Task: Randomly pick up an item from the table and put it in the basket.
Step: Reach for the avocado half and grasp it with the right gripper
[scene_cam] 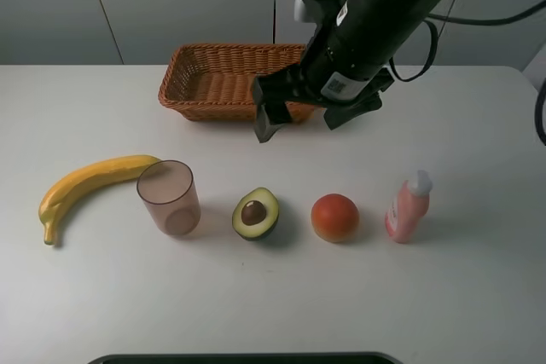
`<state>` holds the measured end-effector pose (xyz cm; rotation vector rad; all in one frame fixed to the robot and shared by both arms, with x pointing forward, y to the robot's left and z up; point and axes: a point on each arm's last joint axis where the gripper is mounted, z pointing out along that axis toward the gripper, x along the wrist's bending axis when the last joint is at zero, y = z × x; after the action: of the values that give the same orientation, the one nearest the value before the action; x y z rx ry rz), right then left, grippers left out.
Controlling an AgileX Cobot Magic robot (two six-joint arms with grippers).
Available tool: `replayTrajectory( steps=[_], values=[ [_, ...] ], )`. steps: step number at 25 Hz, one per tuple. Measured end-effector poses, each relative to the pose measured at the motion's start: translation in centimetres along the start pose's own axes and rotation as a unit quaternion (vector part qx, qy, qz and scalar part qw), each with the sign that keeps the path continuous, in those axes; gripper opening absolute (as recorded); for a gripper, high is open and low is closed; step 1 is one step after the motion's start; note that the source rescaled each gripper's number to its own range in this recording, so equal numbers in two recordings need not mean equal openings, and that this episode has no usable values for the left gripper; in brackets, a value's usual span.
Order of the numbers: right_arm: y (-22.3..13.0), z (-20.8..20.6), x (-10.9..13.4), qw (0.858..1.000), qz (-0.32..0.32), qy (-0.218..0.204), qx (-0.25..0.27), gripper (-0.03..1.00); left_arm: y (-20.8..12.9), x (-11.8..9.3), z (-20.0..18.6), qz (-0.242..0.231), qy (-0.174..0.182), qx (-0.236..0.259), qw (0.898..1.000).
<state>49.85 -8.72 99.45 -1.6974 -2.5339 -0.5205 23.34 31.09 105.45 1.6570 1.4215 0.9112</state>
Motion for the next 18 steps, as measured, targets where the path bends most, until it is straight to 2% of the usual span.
replayTrajectory(
  steps=[6,11,18],
  values=[
    [-0.1,3.2,0.3,0.997,0.06,0.007,0.04,1.0,0.0,0.0,0.0,0.0,0.0,0.0,1.0],
    [-0.9,5.5,1.4,0.995,0.073,0.001,0.073,1.0,0.0,0.0,0.0,0.0,0.0,0.0,1.0],
    [-1.7,9.0,1.5,0.988,0.099,-0.003,0.12,1.0,0.0,0.0,0.0,0.002,0.0,0.0,1.0]
  ],
)
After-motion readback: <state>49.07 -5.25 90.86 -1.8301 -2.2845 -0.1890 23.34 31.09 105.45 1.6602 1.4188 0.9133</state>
